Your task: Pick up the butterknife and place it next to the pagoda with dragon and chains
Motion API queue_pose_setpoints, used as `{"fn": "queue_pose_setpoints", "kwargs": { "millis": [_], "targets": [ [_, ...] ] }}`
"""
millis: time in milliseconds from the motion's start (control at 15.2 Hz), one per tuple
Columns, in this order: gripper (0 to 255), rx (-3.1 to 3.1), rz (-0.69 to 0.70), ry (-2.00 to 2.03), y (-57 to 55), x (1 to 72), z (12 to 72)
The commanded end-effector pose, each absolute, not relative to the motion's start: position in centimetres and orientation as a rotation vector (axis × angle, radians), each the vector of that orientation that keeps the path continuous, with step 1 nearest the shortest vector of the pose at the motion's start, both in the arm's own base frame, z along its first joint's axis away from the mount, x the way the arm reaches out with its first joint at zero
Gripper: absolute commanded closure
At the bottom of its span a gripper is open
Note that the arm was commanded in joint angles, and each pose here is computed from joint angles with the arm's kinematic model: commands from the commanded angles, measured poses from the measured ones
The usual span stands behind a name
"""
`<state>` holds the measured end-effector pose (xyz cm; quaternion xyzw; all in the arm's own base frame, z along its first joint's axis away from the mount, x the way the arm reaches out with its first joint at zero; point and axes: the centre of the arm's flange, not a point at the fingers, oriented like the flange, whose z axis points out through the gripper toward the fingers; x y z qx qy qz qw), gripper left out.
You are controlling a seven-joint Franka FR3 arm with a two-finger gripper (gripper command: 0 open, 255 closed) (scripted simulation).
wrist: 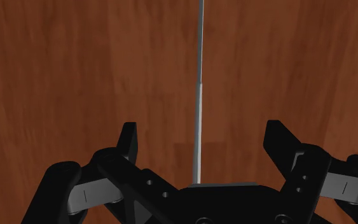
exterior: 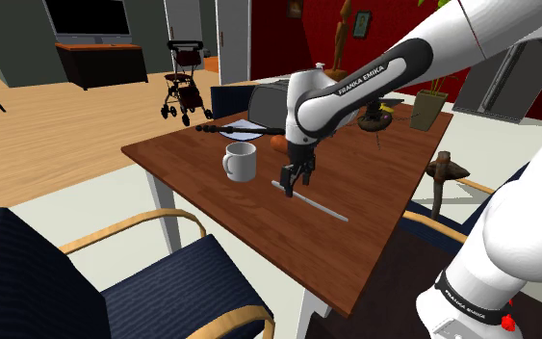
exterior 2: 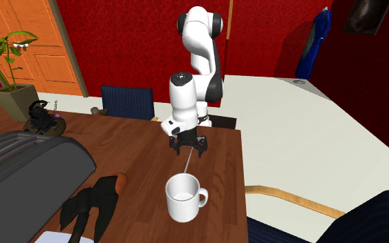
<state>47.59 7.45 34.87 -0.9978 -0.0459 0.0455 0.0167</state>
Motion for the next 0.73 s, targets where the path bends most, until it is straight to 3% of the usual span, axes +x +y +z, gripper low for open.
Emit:
{"fn": "queue_pose_setpoints", "kwargs": {
  "millis": [0,264,330,660],
  "targets": [
    [0,-3.102,0.141,-0.143,7.45,47.59,34.77],
    [0,-3.102,0.141,-0.143,7.45,47.59,34.77],
    [255,-3.102,0.141,-0.143,7.45,47.59,34.77],
    [255,-3.102,0.141,-0.143,7.45,47.59,34.77]
  ]
}}
